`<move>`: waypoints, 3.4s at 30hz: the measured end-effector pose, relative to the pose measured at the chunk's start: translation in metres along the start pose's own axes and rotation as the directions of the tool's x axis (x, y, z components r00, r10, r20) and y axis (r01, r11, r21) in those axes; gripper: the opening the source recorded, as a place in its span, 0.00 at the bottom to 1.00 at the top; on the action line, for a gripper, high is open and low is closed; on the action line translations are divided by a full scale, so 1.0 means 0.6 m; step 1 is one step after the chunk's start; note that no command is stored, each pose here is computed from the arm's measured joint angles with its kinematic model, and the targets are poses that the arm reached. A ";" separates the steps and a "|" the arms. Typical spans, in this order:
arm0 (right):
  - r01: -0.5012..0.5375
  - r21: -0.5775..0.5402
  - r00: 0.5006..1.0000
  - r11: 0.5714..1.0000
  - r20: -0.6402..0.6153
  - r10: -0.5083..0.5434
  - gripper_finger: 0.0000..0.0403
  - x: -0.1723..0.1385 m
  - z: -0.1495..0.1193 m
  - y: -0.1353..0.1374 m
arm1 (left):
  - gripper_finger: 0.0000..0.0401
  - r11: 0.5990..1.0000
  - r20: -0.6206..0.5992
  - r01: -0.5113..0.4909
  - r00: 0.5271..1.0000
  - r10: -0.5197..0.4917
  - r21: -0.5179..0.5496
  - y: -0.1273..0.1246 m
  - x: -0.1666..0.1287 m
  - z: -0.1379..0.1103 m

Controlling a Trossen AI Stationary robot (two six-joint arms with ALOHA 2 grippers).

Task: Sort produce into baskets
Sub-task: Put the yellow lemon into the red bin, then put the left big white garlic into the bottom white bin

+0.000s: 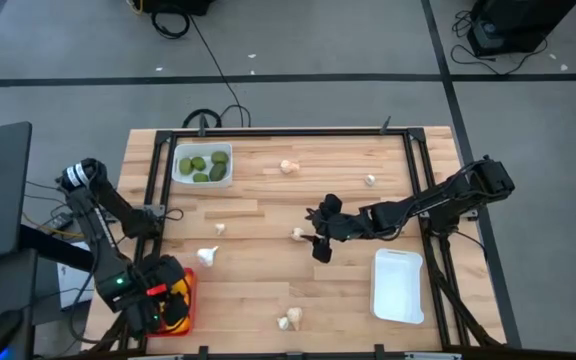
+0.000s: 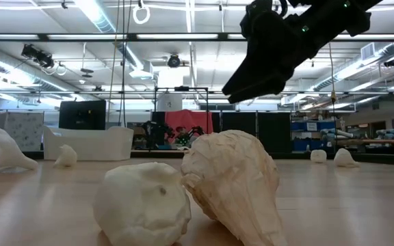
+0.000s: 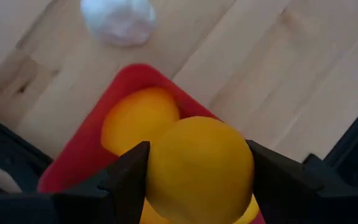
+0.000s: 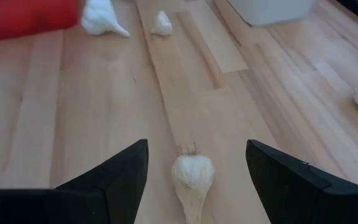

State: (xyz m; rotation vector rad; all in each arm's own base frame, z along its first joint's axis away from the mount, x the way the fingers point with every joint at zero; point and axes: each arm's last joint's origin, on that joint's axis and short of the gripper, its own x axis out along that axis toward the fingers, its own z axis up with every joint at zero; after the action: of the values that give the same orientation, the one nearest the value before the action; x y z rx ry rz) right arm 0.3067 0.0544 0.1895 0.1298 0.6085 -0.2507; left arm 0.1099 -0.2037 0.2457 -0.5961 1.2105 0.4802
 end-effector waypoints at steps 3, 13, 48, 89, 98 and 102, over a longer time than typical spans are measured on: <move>-0.044 -0.027 0.999 0.999 0.025 0.044 0.69 0.000 0.006 0.003 | 0.65 1.000 -0.020 0.028 0.999 -0.028 0.000 -0.001 0.010 -0.008; -0.124 -0.068 0.985 0.990 0.110 0.131 0.69 -0.001 0.022 0.010 | 0.71 1.000 -0.032 0.020 0.999 -0.020 -0.007 0.008 0.035 -0.014; -0.103 0.104 0.992 0.989 0.087 0.095 0.69 0.006 0.024 -0.011 | 0.64 0.992 0.174 -0.110 0.978 0.118 -0.054 0.014 -0.015 0.034; -0.106 0.106 0.994 0.989 0.034 0.103 0.69 0.007 -0.020 -0.009 | 0.86 0.979 -0.120 -0.168 0.976 0.182 0.113 0.074 0.150 0.158; -0.101 0.122 0.995 0.987 0.023 0.099 0.69 0.008 -0.027 -0.012 | 0.61 0.976 -0.009 -0.132 0.991 0.136 0.174 0.072 0.165 0.163; -0.116 0.155 0.993 0.981 0.054 0.109 0.69 0.007 -0.022 -0.010 | 0.49 0.974 0.046 -0.090 0.996 0.082 0.206 0.062 0.166 0.168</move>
State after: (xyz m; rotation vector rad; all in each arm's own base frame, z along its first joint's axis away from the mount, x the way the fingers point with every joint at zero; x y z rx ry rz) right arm 0.3012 0.0503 0.1758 0.3095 0.5337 -0.1914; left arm 0.1872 -0.1065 0.1680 -0.3552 1.2365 0.4288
